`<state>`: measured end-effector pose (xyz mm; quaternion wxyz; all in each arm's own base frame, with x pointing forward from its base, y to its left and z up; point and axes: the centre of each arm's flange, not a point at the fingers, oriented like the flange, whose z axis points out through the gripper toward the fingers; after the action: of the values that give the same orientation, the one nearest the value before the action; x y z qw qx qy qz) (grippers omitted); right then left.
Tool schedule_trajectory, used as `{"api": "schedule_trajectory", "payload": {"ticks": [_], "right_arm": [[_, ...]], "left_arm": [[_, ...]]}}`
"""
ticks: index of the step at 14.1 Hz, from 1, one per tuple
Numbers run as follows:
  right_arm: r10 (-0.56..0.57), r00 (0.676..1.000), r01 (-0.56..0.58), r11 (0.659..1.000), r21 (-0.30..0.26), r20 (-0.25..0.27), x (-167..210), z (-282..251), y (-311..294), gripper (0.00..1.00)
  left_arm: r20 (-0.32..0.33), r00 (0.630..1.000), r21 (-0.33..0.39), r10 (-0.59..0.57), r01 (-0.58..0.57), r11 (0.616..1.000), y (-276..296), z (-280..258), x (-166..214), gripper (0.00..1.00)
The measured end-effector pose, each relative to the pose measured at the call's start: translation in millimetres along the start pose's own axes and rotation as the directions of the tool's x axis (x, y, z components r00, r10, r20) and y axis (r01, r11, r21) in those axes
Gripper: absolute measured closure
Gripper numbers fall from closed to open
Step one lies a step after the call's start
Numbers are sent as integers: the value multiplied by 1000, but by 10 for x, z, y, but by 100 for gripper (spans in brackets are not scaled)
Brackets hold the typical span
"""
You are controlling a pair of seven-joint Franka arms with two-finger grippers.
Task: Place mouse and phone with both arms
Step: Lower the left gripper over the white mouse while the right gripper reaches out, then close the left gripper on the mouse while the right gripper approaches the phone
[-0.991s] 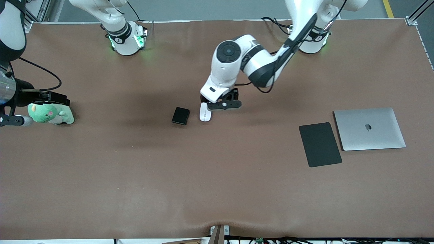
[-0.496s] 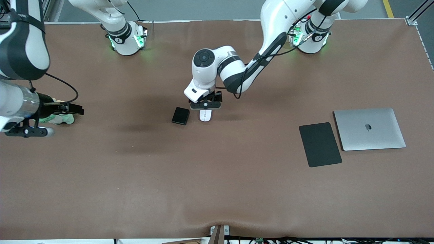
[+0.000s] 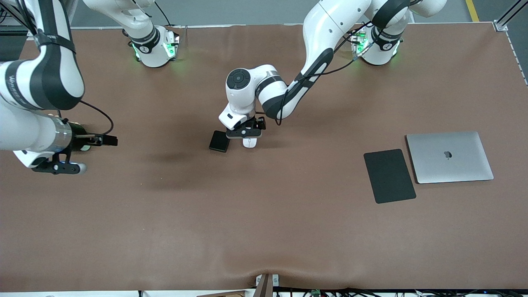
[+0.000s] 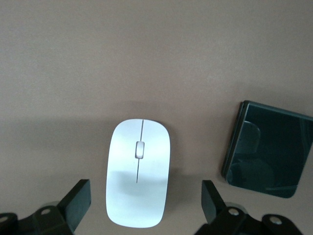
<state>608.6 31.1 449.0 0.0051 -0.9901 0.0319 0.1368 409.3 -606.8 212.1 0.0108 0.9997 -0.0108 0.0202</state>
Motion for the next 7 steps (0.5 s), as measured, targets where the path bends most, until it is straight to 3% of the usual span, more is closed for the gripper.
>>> {"api": "schedule_trajectory", "payload": {"ticks": [3, 7], "right_arm": [[43, 999, -44, 999, 24, 7, -4, 121, -170, 0], [61, 998, -61, 998, 26, -22, 3, 230, -449, 0]], "left_arm": [[4, 999, 10, 38, -38, 999, -32, 78, 18, 0], [22, 994, 24, 107, -108, 994, -61, 238, -4, 0]]}}
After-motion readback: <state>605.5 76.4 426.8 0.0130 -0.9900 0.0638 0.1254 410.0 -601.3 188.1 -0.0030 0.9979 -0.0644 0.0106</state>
